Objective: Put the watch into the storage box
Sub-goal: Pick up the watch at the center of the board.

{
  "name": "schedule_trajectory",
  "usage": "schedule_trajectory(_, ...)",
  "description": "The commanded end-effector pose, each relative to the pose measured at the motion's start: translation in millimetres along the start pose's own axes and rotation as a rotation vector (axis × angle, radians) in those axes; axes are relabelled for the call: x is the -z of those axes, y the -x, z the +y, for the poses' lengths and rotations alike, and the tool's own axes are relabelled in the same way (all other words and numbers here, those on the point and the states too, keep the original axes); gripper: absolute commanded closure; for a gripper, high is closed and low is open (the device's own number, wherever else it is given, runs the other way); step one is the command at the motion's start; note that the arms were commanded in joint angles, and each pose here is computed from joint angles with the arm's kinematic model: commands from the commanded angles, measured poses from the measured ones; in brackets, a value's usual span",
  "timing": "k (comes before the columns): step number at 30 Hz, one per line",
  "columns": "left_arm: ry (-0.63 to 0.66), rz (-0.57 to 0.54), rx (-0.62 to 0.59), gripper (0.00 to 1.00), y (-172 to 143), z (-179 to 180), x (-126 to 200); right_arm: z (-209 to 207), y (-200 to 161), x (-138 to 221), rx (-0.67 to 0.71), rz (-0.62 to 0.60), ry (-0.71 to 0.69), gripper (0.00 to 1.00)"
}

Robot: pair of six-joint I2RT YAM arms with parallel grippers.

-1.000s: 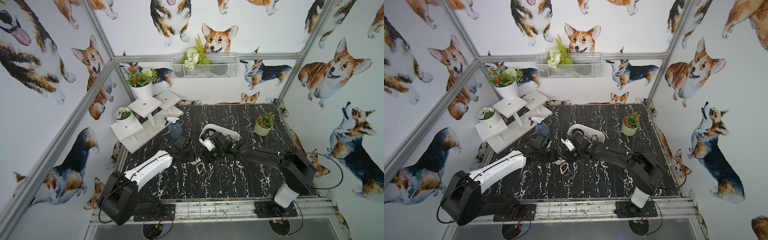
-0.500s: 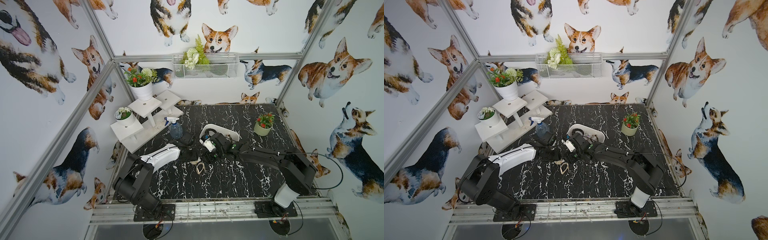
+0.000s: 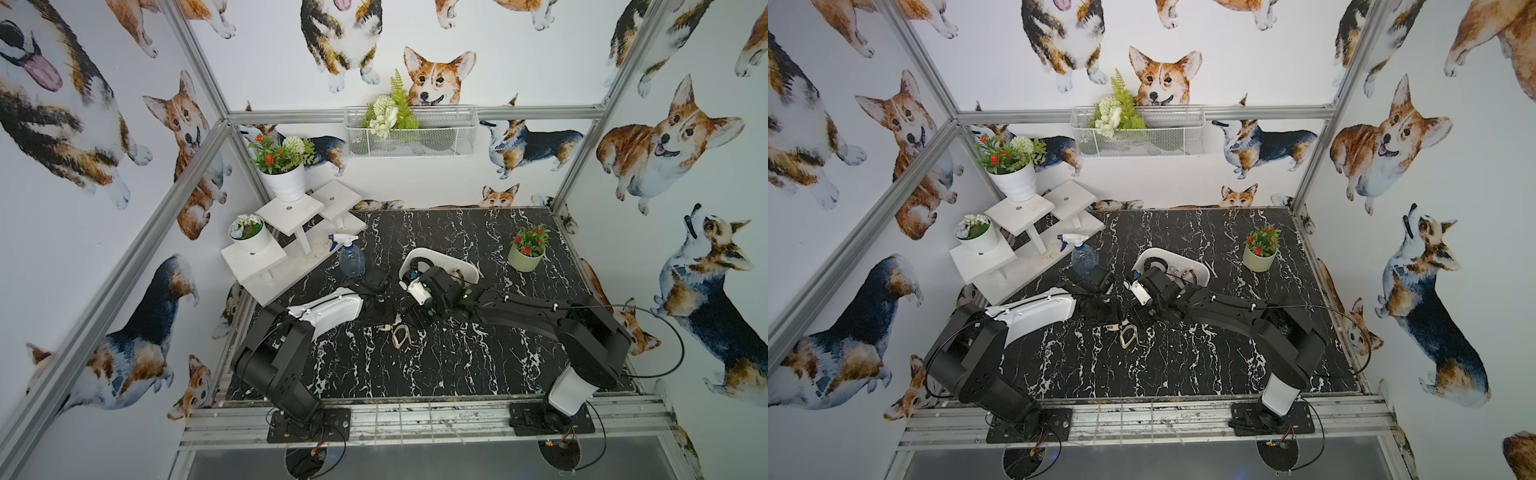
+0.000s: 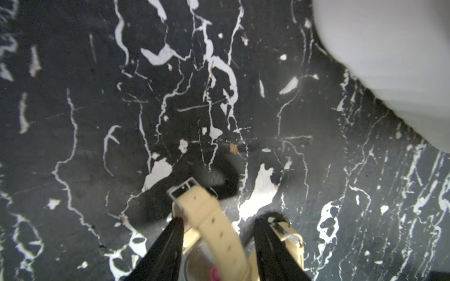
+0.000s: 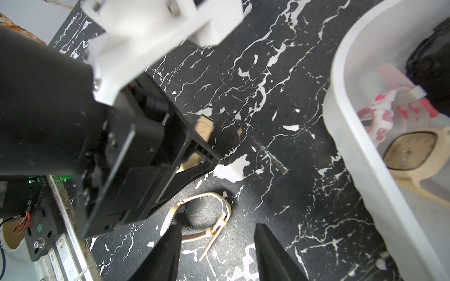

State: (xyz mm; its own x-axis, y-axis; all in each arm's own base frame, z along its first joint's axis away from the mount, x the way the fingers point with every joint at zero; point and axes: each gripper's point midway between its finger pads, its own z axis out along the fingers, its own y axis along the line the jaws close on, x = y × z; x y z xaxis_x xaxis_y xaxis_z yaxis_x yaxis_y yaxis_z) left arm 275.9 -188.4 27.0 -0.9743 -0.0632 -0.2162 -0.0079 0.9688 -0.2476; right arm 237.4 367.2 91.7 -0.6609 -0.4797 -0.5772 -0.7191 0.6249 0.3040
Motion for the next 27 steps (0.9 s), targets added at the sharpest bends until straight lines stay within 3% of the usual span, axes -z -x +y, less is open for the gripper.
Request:
schedule_trajectory(1,0.005,0.003,0.003,0.51,-0.2,1.8,-5.8,0.1,2.4,-1.9,-0.003,-0.014,-0.002,0.46)
schedule_trajectory(10,0.005,-0.003,0.002,0.72,-0.2,2.3,-3.6,-0.3,3.5,-1.6,-0.001,-0.016,-0.006,0.46)
schedule_trajectory(15,0.006,-0.023,0.0,1.0,2.5,1.9,7.3,0.5,4.1,-1.9,-0.003,-0.015,-0.001,0.46)
schedule_trajectory(27,-0.01,-0.137,-0.015,1.0,25.8,-7.3,43.0,-1.9,7.8,5.7,0.01,-0.038,-0.025,0.46)
